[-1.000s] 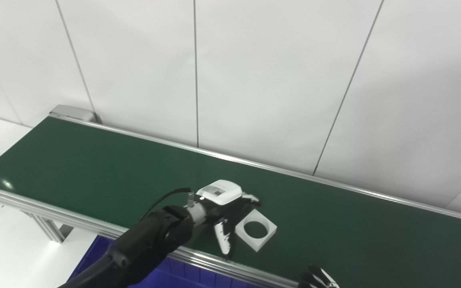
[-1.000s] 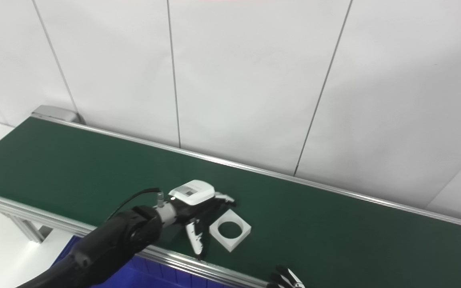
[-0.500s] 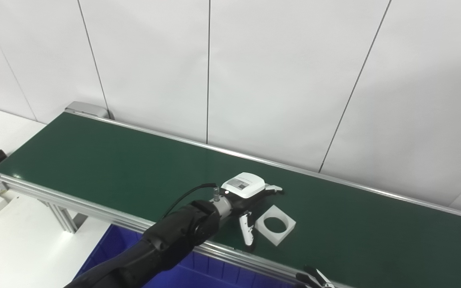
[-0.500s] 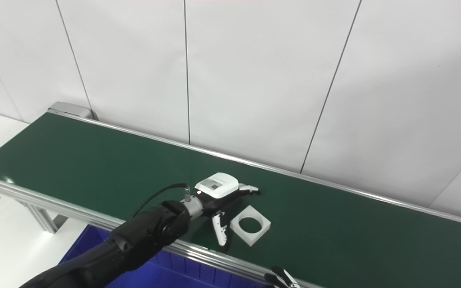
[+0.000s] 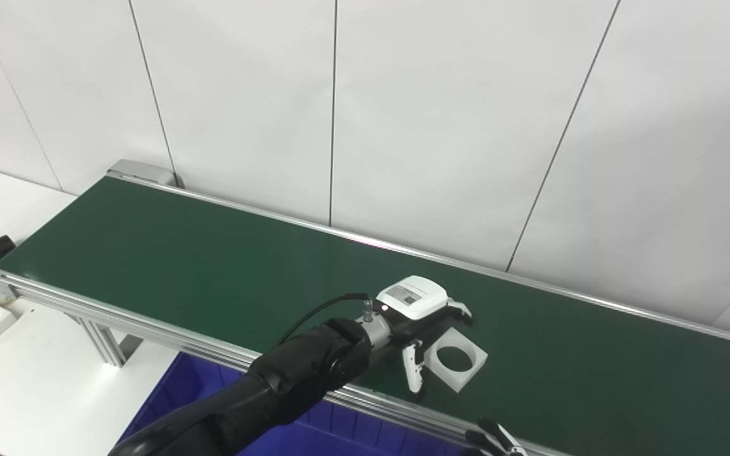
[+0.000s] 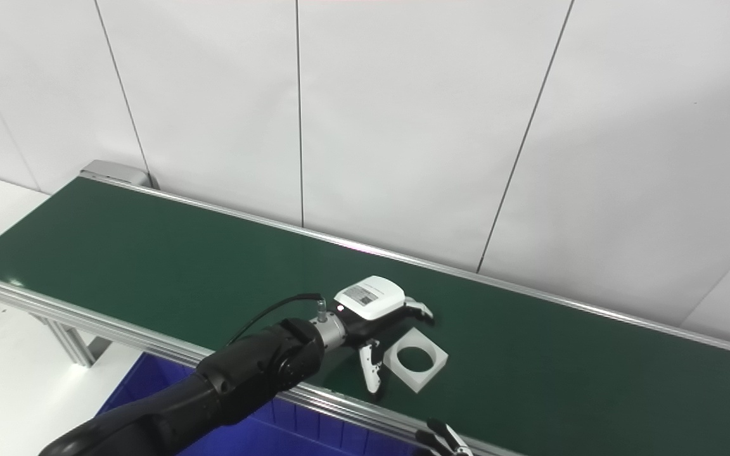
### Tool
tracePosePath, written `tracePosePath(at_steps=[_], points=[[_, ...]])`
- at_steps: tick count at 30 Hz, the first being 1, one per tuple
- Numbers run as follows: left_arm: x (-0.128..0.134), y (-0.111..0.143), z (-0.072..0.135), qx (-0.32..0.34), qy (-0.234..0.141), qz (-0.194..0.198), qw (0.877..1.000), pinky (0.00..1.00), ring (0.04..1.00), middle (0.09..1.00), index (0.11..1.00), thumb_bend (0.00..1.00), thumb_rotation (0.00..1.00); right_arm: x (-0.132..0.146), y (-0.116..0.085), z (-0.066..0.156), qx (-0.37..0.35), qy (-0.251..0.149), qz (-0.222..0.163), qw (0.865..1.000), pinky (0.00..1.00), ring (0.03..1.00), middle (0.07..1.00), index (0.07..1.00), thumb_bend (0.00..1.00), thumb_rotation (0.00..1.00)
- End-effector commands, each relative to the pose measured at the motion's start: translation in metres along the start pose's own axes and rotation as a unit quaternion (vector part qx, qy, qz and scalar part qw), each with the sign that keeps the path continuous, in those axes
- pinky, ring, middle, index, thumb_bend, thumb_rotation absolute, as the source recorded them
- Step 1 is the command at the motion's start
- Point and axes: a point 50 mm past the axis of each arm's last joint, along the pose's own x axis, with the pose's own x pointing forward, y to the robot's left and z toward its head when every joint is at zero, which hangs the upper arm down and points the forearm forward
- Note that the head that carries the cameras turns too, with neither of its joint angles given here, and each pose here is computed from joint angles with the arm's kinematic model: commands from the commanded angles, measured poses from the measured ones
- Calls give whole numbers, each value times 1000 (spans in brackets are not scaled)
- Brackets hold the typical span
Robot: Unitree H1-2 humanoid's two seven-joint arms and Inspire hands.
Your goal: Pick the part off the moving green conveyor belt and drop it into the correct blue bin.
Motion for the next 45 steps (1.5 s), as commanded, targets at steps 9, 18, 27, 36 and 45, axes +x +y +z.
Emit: tracePosePath(at_steps=[9, 18, 27, 36, 45], points=[[-14, -58, 17, 22, -41, -104, 993, 571, 512, 451, 499, 521, 0, 6, 6, 10, 9, -27, -7, 1000, 607, 722, 771, 828, 514, 483], [-20, -61, 14, 29, -53, -123, 991, 597, 529, 462, 498, 521, 0, 7, 10, 10, 8, -31, -11, 999, 606, 722, 771, 830, 530, 511], [-22, -46, 10, 9, -46, -101, 994, 661, 580, 489, 490, 520, 0, 8, 10, 10, 10, -33, -14, 999, 599, 716, 766, 826, 529, 503], [-43, 36, 13, 0, -19, -2, 1000, 625, 527, 468, 492, 522, 0, 8, 7, 8, 7, -34, -12, 999, 596, 712, 767, 828, 522, 500], [-81, 92, 8, -11, -9, 61, 998, 696, 579, 493, 483, 524, 0, 9, 5, 8, 4, -32, -12, 999, 596, 710, 764, 828, 514, 485]])
